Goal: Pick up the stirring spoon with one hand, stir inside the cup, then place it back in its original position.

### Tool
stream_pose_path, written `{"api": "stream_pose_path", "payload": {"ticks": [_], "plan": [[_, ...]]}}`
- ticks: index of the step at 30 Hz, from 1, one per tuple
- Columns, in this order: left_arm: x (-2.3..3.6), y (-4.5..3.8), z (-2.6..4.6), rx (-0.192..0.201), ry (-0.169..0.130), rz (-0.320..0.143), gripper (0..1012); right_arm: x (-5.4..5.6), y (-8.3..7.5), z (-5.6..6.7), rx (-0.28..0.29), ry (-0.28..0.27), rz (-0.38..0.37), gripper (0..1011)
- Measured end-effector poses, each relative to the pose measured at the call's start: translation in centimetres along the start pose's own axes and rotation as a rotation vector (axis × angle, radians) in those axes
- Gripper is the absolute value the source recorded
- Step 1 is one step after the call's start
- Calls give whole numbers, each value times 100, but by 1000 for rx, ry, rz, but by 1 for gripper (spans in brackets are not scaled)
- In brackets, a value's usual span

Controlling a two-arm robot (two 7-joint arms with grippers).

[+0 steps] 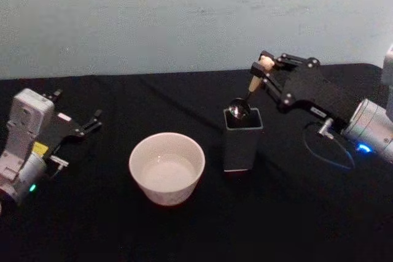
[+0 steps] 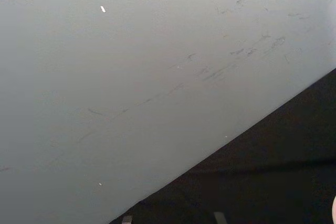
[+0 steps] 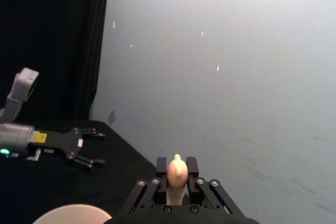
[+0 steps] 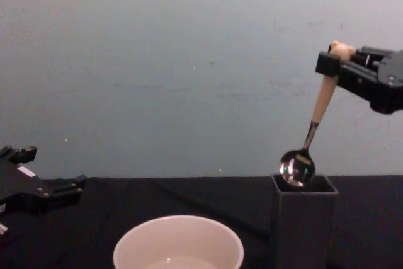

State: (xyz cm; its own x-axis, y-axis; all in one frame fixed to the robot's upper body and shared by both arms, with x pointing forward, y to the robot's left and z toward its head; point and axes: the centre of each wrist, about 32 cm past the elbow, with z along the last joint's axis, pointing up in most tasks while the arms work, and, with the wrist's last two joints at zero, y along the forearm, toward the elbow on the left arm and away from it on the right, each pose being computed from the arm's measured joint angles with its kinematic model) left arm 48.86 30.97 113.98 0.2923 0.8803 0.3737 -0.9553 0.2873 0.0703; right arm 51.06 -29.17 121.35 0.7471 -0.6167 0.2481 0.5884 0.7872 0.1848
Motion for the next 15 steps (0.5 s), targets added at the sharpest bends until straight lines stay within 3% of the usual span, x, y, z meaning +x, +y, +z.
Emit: {"api": "stream_pose_path", "payload": {"ticks": [9,15], "plan": [[0,0,0,0,0,0,1001,-28,-7,-75,-47,25,4,215],[0,0,0,0,0,0,1001,-57,27,-167,-112,61,2,215]]}}
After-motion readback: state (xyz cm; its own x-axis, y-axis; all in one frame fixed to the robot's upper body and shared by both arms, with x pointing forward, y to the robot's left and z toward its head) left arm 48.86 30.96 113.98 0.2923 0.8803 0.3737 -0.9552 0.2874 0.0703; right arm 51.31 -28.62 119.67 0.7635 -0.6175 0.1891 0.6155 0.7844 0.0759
